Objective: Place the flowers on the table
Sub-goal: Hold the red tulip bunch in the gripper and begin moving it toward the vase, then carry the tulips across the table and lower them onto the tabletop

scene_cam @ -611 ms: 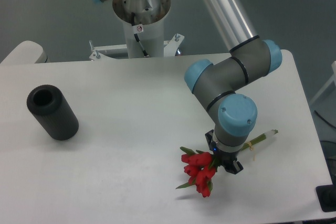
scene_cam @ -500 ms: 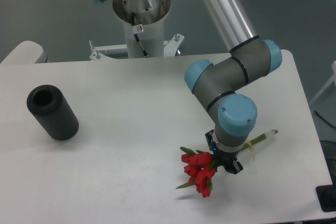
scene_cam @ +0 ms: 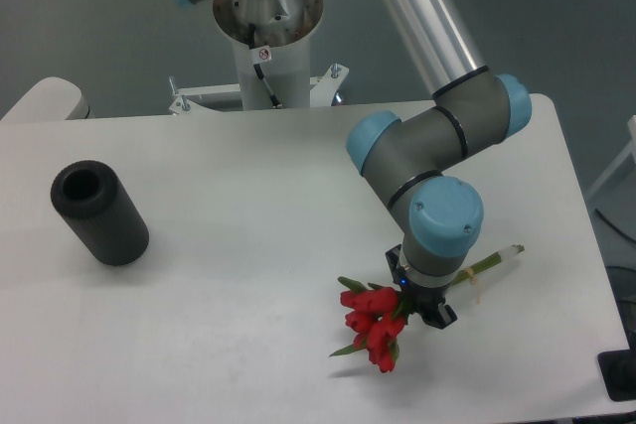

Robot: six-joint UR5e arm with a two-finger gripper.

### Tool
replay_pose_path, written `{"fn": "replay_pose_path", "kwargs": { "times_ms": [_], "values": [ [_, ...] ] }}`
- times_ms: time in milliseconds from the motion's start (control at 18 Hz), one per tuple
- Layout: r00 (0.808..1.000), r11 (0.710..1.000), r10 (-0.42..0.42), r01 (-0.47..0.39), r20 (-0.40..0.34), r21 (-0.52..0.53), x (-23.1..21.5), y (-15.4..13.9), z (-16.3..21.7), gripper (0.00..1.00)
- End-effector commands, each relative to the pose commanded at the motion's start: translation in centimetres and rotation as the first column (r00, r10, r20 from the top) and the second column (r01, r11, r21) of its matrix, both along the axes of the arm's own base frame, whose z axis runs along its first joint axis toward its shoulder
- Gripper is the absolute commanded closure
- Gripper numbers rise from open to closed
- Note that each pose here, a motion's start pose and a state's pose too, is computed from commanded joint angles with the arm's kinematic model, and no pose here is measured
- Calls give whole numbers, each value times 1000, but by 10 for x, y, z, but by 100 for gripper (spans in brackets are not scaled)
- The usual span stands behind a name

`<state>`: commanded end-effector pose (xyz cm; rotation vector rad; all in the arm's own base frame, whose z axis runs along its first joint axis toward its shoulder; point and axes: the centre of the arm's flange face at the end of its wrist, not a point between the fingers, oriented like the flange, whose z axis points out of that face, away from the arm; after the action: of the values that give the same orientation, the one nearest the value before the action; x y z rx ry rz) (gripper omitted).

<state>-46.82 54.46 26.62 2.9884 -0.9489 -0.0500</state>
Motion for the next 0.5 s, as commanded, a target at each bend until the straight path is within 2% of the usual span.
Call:
{"fn": "replay_pose_path", "kwargs": {
  "times_ms": [111, 278, 389, 500],
  "values": [
    [1000, 1000, 8, -8, 15, -8, 19, -6, 0, 95],
    [999, 999, -27, 28, 38, -17, 61, -9, 0, 95],
    [998, 998, -53, 54, 44, -23, 93, -2, 0, 95],
    [998, 999, -36, 38, 50, -32, 122, 4, -2, 95]
  ]
}}
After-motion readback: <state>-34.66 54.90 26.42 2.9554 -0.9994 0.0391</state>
